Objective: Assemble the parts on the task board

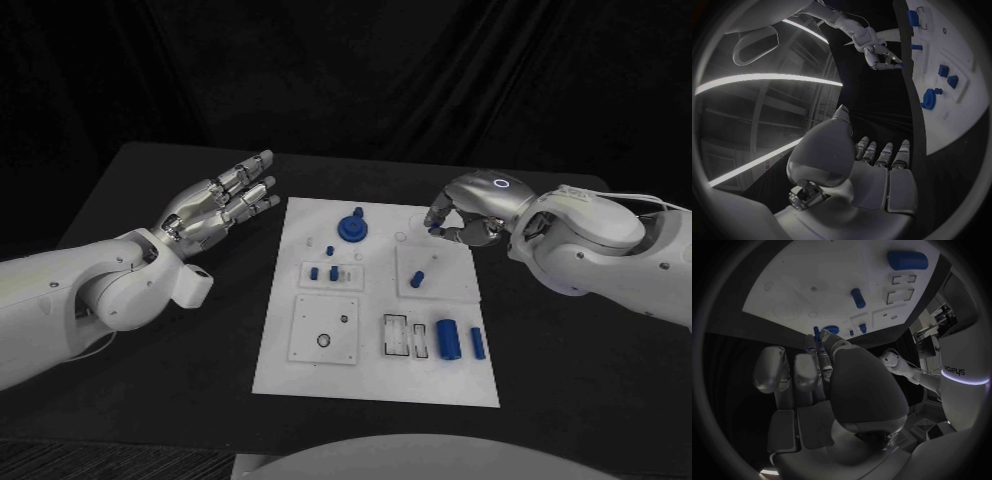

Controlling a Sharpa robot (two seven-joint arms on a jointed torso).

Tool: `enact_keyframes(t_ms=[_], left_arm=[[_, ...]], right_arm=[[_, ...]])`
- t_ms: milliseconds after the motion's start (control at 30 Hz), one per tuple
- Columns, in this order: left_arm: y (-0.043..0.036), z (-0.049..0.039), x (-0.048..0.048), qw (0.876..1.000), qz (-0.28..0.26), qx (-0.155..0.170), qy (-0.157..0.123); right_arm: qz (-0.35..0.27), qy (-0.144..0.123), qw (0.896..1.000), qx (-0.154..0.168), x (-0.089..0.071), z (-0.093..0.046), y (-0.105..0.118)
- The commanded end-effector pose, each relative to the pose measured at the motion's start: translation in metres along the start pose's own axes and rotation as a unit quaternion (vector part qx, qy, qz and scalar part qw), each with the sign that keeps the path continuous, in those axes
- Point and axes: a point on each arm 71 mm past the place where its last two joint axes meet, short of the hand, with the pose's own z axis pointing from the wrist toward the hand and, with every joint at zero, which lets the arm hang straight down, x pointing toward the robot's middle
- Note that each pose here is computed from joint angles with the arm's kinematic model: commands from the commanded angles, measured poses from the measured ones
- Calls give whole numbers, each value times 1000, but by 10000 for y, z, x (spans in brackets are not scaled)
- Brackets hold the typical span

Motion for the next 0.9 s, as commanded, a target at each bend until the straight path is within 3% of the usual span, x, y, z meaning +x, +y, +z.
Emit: enact_keyframes(t_ms=[33, 267, 467, 733, 900], left_arm=[[1, 12, 16, 1000, -6, 2, 4], [8, 23, 21, 1000, -7, 1, 6], [15, 32, 26, 1000, -7, 1, 6], [27, 39, 43, 1000, -8, 0, 7], [33, 47, 54, 1000, -9, 0, 8]], right_arm=[[16, -16, 1000, -8, -87, 17, 115], [27, 3, 998, -64, -87, 101, 522], [40, 39, 992, -113, 110, 189, 859], [36, 62, 983, -166, 384, 324, 1202], [32, 75, 981, -177, 497, 367, 1292]])
